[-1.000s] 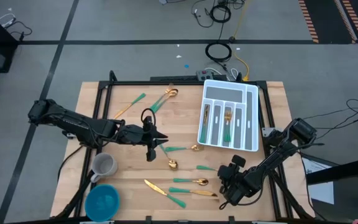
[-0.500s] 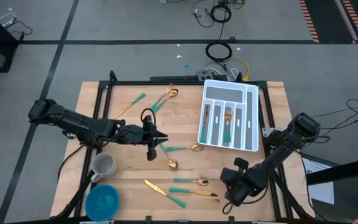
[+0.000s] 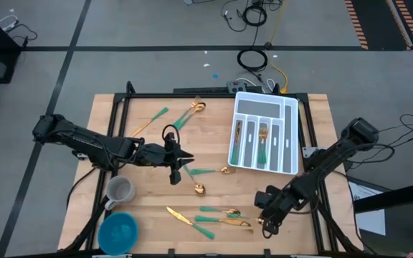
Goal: Sort silverware
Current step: Put the bottom right green spoon into the white cutlery tray
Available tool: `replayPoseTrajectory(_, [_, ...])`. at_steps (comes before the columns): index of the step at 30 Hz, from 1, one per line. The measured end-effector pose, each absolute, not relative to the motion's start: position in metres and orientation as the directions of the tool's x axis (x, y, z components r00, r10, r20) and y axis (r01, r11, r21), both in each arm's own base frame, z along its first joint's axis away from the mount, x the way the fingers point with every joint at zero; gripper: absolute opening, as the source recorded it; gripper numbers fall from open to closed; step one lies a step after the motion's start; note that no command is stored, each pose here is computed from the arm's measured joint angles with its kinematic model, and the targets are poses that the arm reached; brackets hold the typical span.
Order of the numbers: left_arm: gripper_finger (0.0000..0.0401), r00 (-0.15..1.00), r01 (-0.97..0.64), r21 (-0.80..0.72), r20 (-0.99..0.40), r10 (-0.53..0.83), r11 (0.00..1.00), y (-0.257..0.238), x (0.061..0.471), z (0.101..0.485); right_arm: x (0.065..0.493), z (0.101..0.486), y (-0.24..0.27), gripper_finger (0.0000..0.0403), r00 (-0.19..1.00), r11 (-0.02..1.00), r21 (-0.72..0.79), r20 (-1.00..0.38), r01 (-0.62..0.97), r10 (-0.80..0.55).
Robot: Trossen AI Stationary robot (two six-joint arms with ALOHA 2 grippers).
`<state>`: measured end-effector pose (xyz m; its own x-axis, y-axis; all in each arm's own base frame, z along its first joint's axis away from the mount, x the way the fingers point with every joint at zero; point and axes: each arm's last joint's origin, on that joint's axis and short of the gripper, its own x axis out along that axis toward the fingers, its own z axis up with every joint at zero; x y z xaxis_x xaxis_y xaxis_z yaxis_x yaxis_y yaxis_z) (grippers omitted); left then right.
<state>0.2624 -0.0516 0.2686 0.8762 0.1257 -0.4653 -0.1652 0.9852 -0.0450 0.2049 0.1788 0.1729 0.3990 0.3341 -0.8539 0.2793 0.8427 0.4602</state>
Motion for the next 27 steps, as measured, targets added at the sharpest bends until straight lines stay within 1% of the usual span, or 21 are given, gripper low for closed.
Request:
replayPoseTrajectory(2, [0.0073, 0.876, -0.165, -0.045, -0.466, 0.125, 0.985, -0.052, 0.262, 0.268, 0.202, 0.16, 0.171, 0.0001, 0.403, 0.821, 0.471, -0.853, 0.323, 0.331])
replayPoseTrajectory(6, [0.0073, 0.876, -0.165, -0.045, -0.465, 0.125, 0.985, -0.052, 0.262, 0.268, 0.193, 0.138, 0.154, 0.0001, 0.372, 0.793, 0.422, -0.889, 0.44, 0.267])
replayPoseTrajectory(12, [0.0073, 0.876, -0.165, -0.045, -0.465, 0.125, 0.985, -0.052, 0.262, 0.269, 0.197, 0.132, 0.139, 0.0, 0.362, 0.795, 0.402, -0.899, 0.454, 0.248])
replayPoseTrajectory(16, [0.0073, 0.876, -0.165, -0.045, -0.466, 0.125, 0.985, -0.052, 0.262, 0.268, 0.198, 0.13, 0.129, 0.0003, 0.323, 0.788, 0.364, -0.92, 0.496, 0.222])
replayPoseTrajectory(19, [0.0073, 0.876, -0.165, -0.045, -0.466, 0.125, 0.985, -0.052, 0.262, 0.268, 0.199, 0.13, 0.126, 0.0025, 0.314, 0.773, 0.366, -0.922, 0.519, 0.226])
replayPoseTrajectory(27, [0.0073, 0.876, -0.163, -0.041, -0.466, 0.125, 0.986, -0.052, 0.262, 0.268, 0.203, 0.135, 0.127, 0.0128, 0.323, 0.745, 0.381, -0.918, 0.548, 0.232])
